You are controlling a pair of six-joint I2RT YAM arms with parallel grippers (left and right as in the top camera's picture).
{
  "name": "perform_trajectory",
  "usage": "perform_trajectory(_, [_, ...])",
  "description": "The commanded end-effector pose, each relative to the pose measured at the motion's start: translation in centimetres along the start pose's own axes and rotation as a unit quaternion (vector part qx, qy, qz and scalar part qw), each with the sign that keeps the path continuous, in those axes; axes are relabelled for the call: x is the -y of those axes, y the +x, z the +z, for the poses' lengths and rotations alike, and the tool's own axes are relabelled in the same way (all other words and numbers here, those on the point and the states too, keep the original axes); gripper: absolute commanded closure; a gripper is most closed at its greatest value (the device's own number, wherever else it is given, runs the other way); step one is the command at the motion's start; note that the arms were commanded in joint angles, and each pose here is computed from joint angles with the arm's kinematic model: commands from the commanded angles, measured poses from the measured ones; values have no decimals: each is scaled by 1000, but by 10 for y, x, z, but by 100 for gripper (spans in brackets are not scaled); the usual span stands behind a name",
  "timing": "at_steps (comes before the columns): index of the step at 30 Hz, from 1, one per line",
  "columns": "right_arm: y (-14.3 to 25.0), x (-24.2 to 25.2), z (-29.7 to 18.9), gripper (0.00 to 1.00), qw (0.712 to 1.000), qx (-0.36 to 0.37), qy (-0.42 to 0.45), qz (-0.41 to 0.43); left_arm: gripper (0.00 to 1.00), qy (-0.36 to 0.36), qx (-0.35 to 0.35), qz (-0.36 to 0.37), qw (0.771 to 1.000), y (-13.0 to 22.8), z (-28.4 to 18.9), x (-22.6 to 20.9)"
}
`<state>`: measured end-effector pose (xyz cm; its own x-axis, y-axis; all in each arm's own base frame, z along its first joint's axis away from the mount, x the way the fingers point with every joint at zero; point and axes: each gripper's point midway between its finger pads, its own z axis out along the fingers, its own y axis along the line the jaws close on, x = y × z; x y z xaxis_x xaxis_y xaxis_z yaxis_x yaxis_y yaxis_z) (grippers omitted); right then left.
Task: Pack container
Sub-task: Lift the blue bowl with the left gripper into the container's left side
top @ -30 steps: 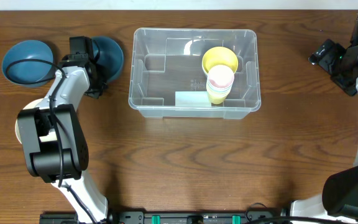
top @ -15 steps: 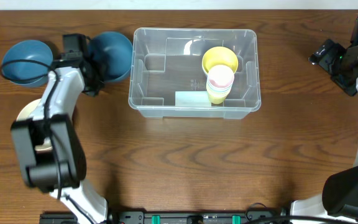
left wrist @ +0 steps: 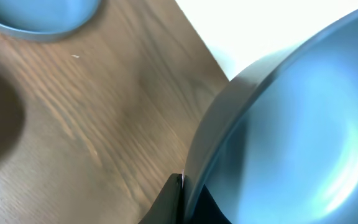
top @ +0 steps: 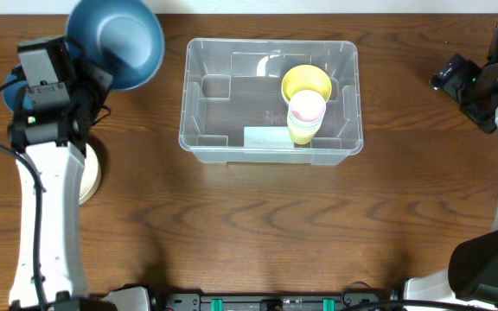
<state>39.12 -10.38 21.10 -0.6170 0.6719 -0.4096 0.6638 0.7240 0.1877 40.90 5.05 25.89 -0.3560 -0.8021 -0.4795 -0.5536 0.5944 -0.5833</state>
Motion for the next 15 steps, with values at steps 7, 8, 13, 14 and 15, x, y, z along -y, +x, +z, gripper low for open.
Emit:
perform_trajectory(7, [-2,-1,-1,1,1000,3,-1,3,94,56,-87,174,979,84,1,54])
perform_trajectory(8, [-2,-1,-1,1,1000,3,0,3,94,57,-96,184,977,92,4,56])
perform_trajectory(13, [-2,-2,-1,1,1000,3,-1,3,94,32,-152,211,965,135,29,50])
perform_trajectory(14, [-2,-2,-1,1,1000,3,-1,3,94,24,-163,215,963,143,35,47])
perform_trajectory(15, [-2,-2,-1,1,1000,3,-1,3,94,15,-174,218,960,151,42,44])
